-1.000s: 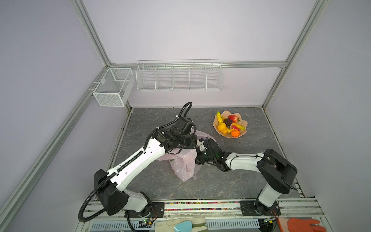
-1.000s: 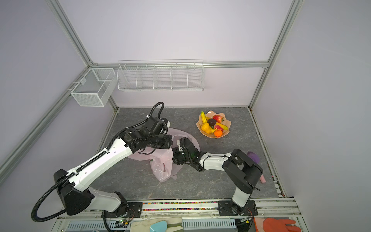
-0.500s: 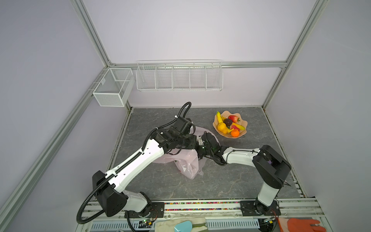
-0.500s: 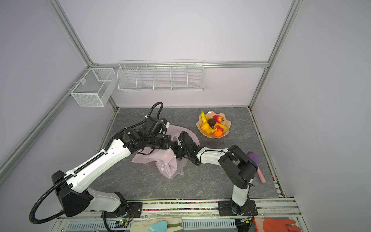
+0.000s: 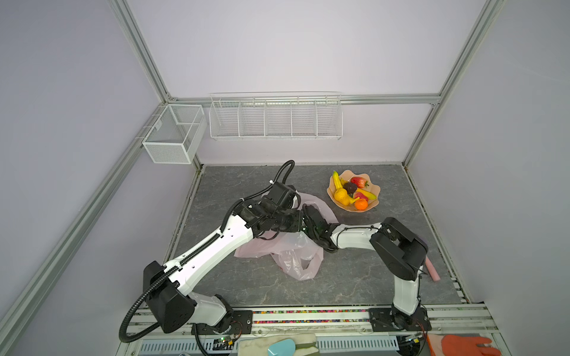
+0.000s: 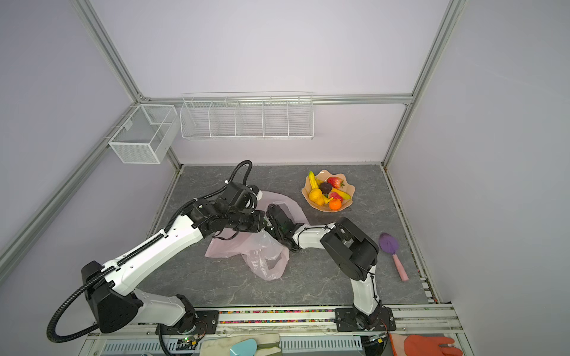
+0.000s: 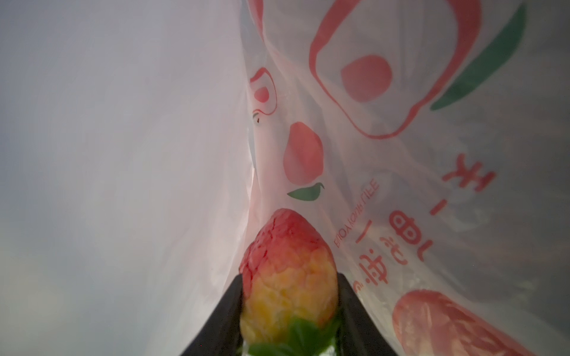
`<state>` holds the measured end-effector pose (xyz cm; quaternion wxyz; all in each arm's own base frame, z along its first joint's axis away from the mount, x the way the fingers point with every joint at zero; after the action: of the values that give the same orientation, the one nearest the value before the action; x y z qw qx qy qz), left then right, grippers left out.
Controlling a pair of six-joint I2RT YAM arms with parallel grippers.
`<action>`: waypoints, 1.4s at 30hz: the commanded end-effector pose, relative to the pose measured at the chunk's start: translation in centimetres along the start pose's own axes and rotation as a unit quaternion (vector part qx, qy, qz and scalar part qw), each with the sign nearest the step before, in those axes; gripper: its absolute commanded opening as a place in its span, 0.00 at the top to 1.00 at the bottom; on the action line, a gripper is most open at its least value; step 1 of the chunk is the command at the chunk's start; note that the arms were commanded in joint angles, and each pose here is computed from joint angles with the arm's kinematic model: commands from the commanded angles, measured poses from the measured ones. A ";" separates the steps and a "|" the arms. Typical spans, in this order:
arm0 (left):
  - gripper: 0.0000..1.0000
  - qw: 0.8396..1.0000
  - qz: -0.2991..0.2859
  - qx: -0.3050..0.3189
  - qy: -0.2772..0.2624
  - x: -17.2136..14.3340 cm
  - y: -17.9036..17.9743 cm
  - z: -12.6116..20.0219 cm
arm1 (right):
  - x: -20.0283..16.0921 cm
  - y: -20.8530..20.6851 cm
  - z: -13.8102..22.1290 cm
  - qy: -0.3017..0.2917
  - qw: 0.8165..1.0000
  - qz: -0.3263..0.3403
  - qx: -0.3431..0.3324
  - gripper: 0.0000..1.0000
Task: Place the fruits into the plastic bag
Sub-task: Place the fruit in the plastic bag.
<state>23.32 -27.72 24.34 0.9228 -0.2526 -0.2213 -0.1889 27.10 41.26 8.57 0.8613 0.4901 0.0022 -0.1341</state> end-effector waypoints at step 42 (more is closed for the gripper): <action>1.00 0.998 0.045 0.036 -0.029 -0.1 3.2 1.1 | -4.4 -3.7 13.8 -0.023 0.980 0.108 -0.165 0.06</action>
<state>24.37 -24.98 24.09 0.9297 -0.2376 -0.2442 -0.1399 20.63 31.40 14.25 0.9227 0.3817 -0.0372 -0.0399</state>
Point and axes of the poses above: each gripper's point midway between its finger pads, its own z axis back along the fingers, its own y axis along the line the jaws close on, x = y × z, the point moved 2 cm from there along z, back along the fingers, and after that the axes turned 7 degrees about -z, right-handed, at the moved point
